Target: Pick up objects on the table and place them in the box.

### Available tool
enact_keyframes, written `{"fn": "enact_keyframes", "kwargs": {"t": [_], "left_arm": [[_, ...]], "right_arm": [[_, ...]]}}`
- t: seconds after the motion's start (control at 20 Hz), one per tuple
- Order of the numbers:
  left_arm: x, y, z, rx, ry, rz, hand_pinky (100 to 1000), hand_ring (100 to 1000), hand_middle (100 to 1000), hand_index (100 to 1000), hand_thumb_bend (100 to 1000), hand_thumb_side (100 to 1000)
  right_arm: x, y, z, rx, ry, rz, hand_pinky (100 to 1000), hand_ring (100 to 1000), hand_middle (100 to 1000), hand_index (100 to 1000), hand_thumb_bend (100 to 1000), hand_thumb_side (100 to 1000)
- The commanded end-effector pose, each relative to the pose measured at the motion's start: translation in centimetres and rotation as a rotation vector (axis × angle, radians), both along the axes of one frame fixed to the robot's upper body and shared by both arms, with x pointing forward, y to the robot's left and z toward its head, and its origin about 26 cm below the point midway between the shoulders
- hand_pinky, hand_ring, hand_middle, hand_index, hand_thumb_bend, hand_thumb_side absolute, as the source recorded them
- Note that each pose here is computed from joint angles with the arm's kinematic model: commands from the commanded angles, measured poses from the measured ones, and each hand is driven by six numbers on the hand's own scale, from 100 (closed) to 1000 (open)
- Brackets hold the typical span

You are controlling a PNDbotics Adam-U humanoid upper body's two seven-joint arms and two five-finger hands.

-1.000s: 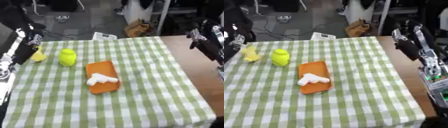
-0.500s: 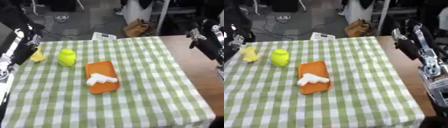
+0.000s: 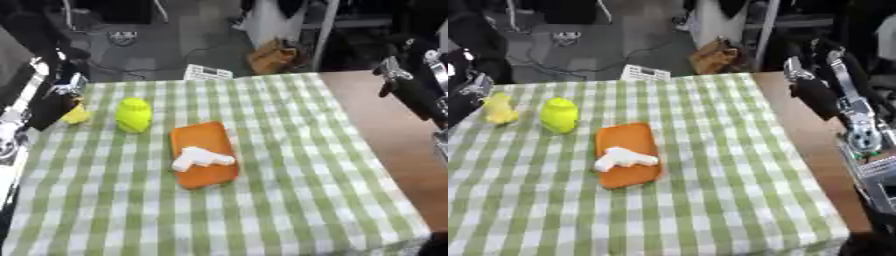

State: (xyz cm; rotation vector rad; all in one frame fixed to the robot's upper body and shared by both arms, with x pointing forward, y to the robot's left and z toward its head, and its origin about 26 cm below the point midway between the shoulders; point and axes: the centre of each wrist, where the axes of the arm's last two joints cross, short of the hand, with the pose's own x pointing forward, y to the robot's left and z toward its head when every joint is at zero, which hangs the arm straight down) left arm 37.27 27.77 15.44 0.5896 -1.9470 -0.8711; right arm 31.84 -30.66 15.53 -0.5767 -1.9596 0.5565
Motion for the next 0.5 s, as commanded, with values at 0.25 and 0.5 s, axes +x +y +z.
{"fn": "enact_keyframes", "kwargs": {"t": [0.25,0.5], "left_arm": [[0.68,0.22,1.97,0.084,-0.037,-0.007,590,716,798,840,227,729],[1.01,0.17,2.40,0.125,-0.042,0.007,590,717,799,839,246,713]], "right_arm": [[0.05,-0.54,1.02,-0.028,-0.027,-0.010,358,571,599,828,123,625],[0.06,-0.52,0.98,-0.029,-0.024,-0.007,358,571,599,828,123,625]]}}
